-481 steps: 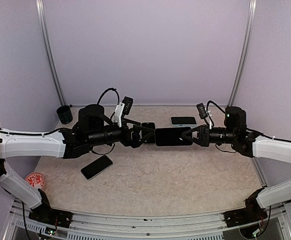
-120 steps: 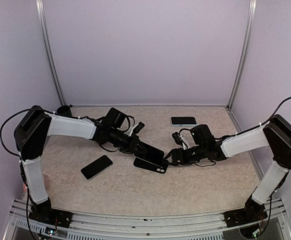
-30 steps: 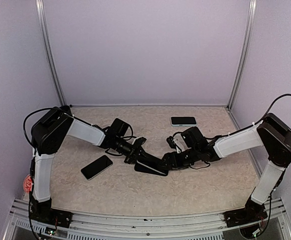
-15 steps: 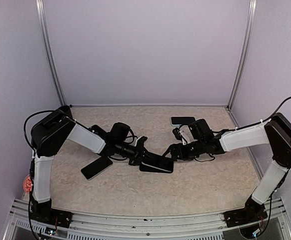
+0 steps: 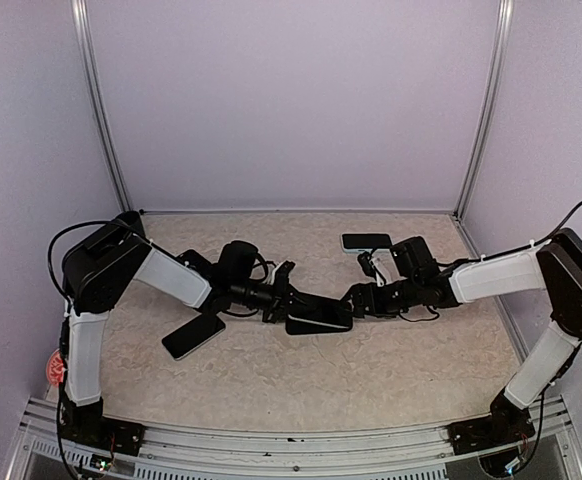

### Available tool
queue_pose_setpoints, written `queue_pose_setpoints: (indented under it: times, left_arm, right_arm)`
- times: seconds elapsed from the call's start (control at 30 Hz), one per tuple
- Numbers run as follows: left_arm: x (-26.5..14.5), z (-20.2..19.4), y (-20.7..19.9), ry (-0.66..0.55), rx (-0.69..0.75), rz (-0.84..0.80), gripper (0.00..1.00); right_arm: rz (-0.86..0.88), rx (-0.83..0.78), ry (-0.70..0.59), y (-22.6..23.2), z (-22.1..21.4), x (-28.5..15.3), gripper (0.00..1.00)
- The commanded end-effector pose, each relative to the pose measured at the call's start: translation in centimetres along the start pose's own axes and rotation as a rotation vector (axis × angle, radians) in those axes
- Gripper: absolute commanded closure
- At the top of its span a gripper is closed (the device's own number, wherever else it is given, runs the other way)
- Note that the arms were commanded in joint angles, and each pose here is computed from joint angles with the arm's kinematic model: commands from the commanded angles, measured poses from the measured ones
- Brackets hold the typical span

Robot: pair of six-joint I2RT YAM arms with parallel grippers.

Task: Put the phone into the phone case
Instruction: Install the phone into the phone case.

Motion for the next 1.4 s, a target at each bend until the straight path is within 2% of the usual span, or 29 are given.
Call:
queue_pose_setpoints:
  times: [0.0,0.6,1.37]
  left_arm:
    - [-1.0,0.8,-2.4,-0.044,0.095,-0.102,1.0]
    - [-0.9,-0.1,-2.8,-0.034,0.106,-0.202,1.0]
    - [-0.5,-0.5,-2.8,-0.014,0.113,-0.202,1.0]
  right_arm:
    - [0.04,0.007,-0.007,-0.3,-0.1,0.1,0.1]
    - [0.217,0.054,0.001,-0.3,0.2,2.6,0.15]
    - [0.429,0.052,0.0,1.0,1.1,3.1,0.41]
Point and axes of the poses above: each gripper's point midway between its finger pads, its own x axis out along the fingers, its own y axis along the line the jaws close on, z = x × y, the point moved 10 cm from there along -x, back along the fingers
